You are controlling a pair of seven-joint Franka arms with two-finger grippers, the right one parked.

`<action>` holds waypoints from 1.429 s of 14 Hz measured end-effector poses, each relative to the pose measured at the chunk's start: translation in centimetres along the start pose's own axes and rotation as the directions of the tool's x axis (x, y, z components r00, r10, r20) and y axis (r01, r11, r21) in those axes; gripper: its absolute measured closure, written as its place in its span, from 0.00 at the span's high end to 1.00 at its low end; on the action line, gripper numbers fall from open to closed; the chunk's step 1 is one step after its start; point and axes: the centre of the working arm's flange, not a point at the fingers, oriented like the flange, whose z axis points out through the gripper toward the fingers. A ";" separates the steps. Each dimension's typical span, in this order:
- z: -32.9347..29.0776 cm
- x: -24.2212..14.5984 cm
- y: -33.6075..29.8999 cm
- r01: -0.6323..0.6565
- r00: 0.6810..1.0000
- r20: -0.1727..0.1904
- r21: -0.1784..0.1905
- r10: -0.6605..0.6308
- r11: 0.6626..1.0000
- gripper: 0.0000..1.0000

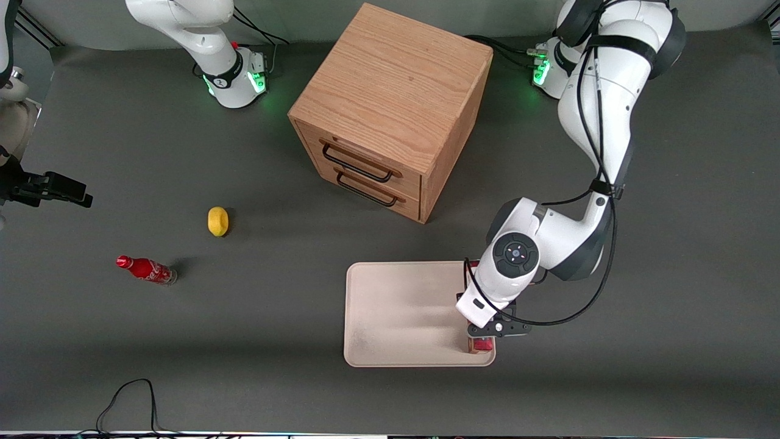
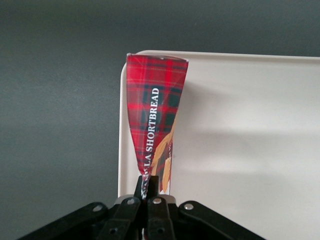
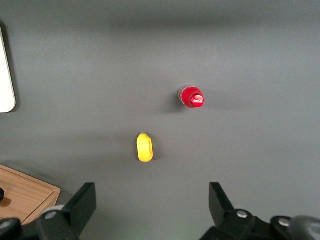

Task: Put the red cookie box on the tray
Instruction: 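Lower the box onto the tray and open the left gripper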

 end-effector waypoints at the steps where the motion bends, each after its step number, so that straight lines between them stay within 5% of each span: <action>1: 0.3 0.0 0.1 0.000 1.000 -0.003 -0.004 0.000 1.000 0.02; 6: 0.4 0.0 0.1 0.006 1.000 -0.009 -0.009 -0.006 1.000 0.06; 14: -2.0 1.2 -0.9 0.076 0.997 -0.033 -0.017 -0.076 0.997 0.96; 20: -17.9 0.7 -3.2 0.132 0.991 -0.025 0.020 -0.131 0.991 1.00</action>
